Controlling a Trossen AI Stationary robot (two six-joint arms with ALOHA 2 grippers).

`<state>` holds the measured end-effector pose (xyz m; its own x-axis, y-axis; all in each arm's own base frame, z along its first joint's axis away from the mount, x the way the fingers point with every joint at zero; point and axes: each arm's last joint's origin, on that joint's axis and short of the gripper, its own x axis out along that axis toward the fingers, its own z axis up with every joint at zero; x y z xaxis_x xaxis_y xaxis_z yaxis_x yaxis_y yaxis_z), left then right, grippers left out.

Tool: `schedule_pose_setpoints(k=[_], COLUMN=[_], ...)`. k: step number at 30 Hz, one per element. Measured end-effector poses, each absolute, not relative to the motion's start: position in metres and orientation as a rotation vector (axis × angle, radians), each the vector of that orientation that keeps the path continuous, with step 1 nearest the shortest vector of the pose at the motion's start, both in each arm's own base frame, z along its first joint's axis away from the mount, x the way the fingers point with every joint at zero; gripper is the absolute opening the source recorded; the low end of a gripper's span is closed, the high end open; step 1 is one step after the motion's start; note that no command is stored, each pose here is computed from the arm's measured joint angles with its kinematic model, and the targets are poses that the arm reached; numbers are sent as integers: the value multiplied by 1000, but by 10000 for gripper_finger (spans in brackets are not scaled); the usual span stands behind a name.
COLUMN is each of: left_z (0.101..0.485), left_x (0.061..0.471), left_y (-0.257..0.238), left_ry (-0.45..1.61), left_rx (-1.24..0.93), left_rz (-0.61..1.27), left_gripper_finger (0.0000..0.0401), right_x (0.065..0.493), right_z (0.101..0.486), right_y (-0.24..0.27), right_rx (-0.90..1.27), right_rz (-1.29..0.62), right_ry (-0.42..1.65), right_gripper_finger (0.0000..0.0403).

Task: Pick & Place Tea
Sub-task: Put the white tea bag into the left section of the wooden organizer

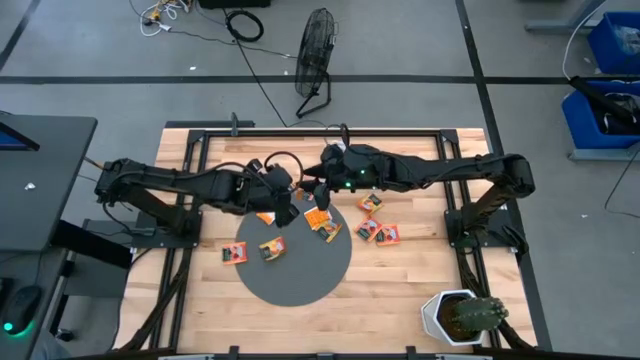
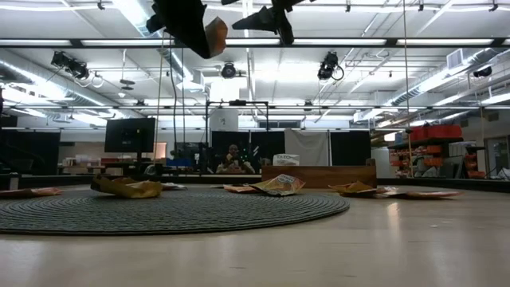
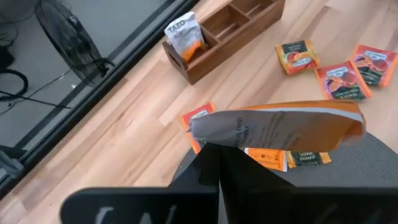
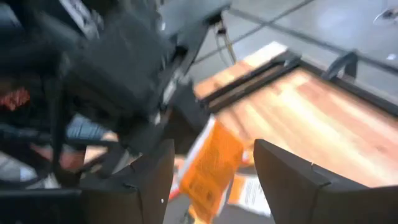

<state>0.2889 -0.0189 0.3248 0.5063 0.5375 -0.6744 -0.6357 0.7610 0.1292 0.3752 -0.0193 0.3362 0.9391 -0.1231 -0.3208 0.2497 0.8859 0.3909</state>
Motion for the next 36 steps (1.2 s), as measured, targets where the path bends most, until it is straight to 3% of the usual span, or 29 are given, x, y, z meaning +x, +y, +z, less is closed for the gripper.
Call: schedule_pose_setpoints(k=[17,36], left_z=[327,327], left_x=[291,291], left_y=[-22,-22], left_ry=[739,740], left_rx=[-74,-79], left_rz=[702,700], left_gripper_finger=[1,1], right_x=[386,390], right_z=[318,314], right_y=[-18,-15], right_rx=[575,637], right_rz=[-155,-114], right_ry=[351,366], right_gripper_finger=[223,150])
